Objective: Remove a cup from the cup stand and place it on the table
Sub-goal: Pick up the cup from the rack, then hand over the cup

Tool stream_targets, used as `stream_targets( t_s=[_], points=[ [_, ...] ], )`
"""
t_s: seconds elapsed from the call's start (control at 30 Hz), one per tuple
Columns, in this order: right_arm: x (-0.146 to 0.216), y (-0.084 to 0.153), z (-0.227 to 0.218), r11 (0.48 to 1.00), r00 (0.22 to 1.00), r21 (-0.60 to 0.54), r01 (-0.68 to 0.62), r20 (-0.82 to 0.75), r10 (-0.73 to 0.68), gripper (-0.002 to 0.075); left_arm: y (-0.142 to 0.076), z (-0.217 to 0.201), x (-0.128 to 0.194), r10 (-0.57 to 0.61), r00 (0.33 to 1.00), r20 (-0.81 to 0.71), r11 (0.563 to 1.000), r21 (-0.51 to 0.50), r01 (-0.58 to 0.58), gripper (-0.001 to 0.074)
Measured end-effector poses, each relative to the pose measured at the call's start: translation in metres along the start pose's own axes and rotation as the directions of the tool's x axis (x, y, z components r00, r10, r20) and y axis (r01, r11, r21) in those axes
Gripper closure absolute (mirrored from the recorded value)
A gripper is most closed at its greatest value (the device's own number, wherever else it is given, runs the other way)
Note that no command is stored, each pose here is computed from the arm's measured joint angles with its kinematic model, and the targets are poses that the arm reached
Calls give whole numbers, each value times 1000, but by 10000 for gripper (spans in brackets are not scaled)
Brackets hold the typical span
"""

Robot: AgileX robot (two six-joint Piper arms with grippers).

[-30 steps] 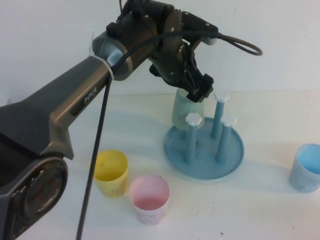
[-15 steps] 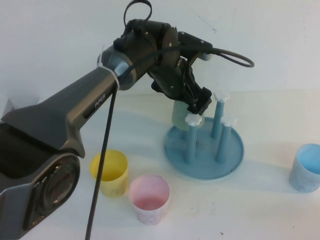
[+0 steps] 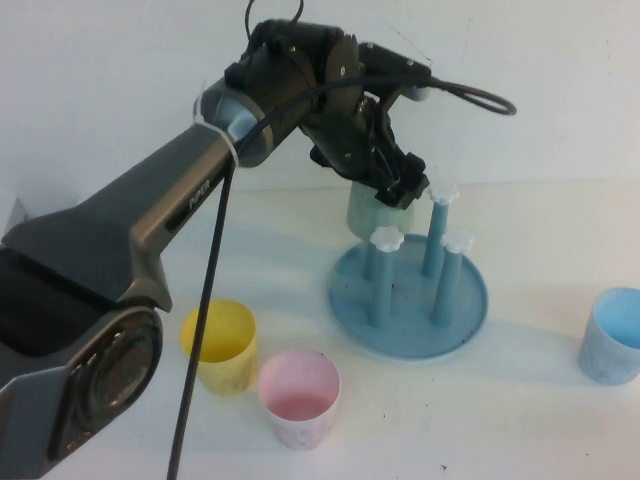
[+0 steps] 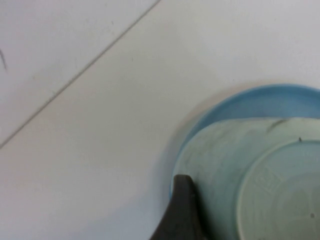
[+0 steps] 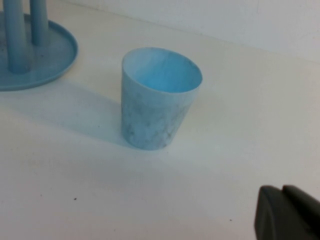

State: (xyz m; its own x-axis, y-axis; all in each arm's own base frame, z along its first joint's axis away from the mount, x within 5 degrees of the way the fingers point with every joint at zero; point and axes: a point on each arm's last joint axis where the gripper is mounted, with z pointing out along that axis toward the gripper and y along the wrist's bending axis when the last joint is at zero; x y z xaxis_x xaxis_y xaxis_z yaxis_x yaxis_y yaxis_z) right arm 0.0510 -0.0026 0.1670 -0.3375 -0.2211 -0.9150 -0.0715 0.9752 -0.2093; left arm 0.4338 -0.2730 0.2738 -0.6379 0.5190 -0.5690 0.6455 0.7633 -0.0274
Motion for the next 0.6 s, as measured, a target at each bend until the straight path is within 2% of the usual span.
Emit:
stream_targets(
  t_s=[0.13,0.33,0.43,0.6],
  points=[
    [0,0,0,1000,1000,0,0,0,0,729,-3,-39,-18,31,997,73,1000,-7,-30,169],
    [0,-1,0,999,999,16,35,-1,-35,729,-10,-128,-38,58,973,223,998,-27,-53,169],
    [0,-2,0,998,998,26,58,-3,-58,729,-14,-170,-37,34,963,269,999,-19,-30,169],
    [1,-5,0,990,992,57,126,-13,-126,729,-22,-207,-28,9,966,259,1000,17,-14,169]
  ],
)
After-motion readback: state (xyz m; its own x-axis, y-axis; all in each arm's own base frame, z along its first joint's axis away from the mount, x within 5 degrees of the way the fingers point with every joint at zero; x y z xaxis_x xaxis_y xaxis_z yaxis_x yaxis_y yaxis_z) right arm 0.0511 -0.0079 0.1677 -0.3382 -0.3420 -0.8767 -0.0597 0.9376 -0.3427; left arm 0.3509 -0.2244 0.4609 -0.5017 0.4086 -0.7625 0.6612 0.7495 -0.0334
